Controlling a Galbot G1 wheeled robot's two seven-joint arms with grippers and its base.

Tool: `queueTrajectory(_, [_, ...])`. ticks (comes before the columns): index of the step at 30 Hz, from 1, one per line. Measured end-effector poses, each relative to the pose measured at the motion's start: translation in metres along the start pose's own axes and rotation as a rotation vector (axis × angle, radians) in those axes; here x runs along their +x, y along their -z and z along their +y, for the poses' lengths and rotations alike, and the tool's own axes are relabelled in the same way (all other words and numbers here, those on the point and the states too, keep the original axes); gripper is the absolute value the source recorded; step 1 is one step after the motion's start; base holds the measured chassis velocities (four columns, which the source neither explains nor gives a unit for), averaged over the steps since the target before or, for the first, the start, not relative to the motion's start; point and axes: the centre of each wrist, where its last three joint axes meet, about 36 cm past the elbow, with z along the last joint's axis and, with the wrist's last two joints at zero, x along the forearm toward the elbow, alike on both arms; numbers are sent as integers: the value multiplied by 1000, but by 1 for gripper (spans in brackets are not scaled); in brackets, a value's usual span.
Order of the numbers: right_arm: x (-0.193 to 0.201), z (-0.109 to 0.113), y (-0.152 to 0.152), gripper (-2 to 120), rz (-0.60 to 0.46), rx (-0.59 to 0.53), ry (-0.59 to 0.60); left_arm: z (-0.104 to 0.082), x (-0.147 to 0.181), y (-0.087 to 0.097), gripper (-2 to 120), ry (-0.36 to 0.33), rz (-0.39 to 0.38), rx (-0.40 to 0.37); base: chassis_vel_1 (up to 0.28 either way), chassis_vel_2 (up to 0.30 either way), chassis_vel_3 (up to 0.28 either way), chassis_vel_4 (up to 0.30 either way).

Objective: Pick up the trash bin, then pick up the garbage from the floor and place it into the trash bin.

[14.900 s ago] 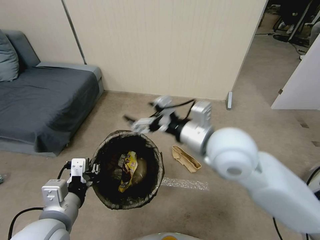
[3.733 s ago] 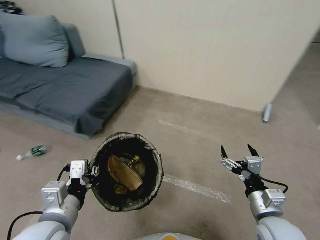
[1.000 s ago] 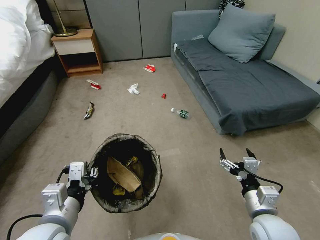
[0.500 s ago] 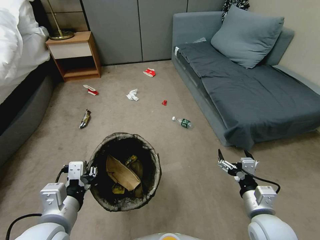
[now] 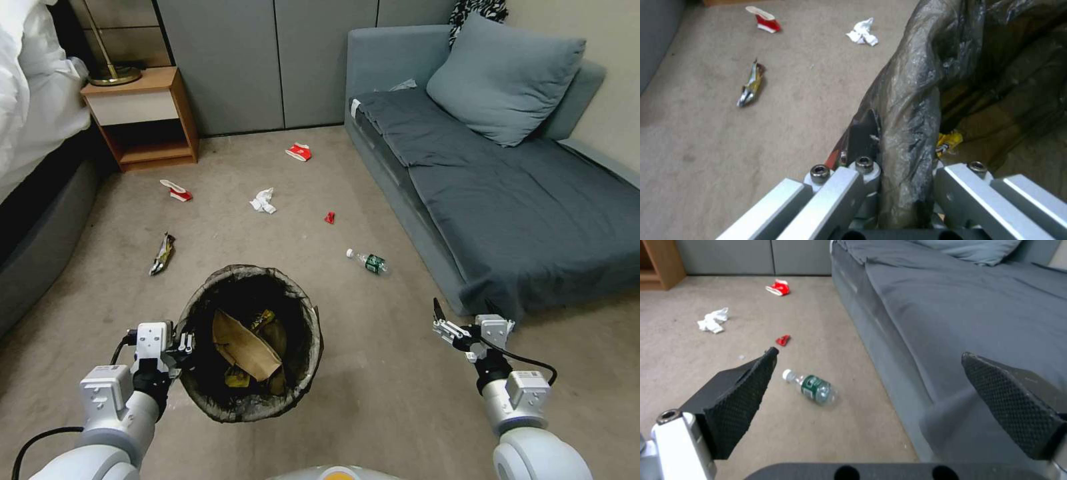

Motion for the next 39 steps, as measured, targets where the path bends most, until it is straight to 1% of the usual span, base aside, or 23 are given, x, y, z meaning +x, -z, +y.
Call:
queueTrajectory(12, [-3,1,0,100,6,5,9,0,-1,1,1,-2,-7,0,-163,160,169,-150])
queueTrajectory(22, [-8,7,-1,100,16,2,19,2,-1,3,1,-5,-8,5,-153,160,158,-171])
queueTrajectory(29, [-7,5,-1,100,20,8,13,1,-3,4,1,-13,-13,4,-157,156,153,-146])
queueTrajectory(32, [-9,3,1,100,20,16,15,1,-3,5,1,-14,-14,4,-82,105,41,-71])
queueTrajectory(36, [-18,0,7,100,46,25,61,1,-3,5,1,-15,-13,8,1,10,6,-14])
queueTrajectory(39, [-38,-5,9,100,111,58,165,1,-3,4,1,-16,-9,9,0,0,0,0])
